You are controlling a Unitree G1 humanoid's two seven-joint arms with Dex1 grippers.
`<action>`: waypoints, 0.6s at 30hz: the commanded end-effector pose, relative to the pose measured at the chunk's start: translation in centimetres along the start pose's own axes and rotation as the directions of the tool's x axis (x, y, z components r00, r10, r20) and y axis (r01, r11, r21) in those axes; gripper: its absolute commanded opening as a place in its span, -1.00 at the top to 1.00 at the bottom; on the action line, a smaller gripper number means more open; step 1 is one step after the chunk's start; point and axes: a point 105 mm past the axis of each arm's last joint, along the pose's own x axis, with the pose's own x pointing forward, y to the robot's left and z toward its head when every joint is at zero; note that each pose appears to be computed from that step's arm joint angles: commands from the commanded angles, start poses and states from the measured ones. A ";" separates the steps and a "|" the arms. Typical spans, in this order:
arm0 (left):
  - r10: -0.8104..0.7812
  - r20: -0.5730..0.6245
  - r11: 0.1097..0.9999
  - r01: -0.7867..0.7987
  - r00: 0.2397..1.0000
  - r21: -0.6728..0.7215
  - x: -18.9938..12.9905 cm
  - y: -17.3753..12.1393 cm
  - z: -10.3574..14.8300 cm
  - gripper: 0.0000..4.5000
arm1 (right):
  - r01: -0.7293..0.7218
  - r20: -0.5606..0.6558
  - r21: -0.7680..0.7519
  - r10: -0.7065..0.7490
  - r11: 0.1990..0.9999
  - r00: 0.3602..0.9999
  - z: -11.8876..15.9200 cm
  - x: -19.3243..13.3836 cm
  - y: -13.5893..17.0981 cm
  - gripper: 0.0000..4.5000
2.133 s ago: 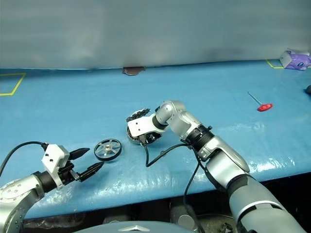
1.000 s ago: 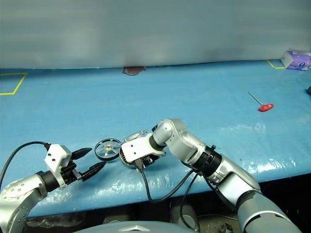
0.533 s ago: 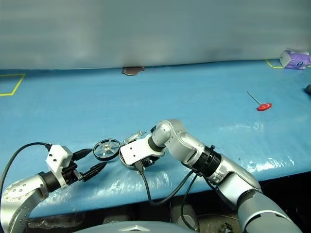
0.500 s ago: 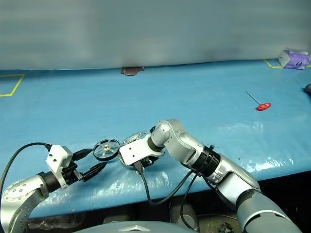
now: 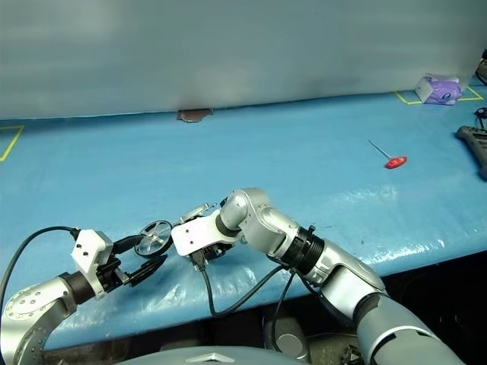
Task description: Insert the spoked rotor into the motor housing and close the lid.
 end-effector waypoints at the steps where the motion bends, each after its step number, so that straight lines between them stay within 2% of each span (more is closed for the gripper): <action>1: -0.010 0.035 1.000 0.009 0.999 0.028 0.0 -0.3 0.9 -1.00 | 0.020 -0.053 0.031 -0.018 0.999 0.998 -1.0 0.5 -0.3 0.03; 3: -0.009 0.035 1.000 0.008 0.999 0.027 0.0 -0.3 0.9 -1.00 | 0.004 -0.048 0.039 -0.002 0.999 0.999 -1.0 0.4 -0.1 0.03; 10: -0.018 0.034 1.000 0.017 0.999 0.023 0.1 -0.4 0.8 -1.00 | 0.015 -0.019 0.048 -0.014 0.999 1.000 -0.5 -0.2 -0.2 -0.92; 18: -0.031 0.035 0.999 0.031 0.999 0.025 0.4 -0.3 1.0 -1.00 | 0.057 -0.006 0.031 -0.057 0.998 0.998 -0.1 -2.1 -0.8 -0.92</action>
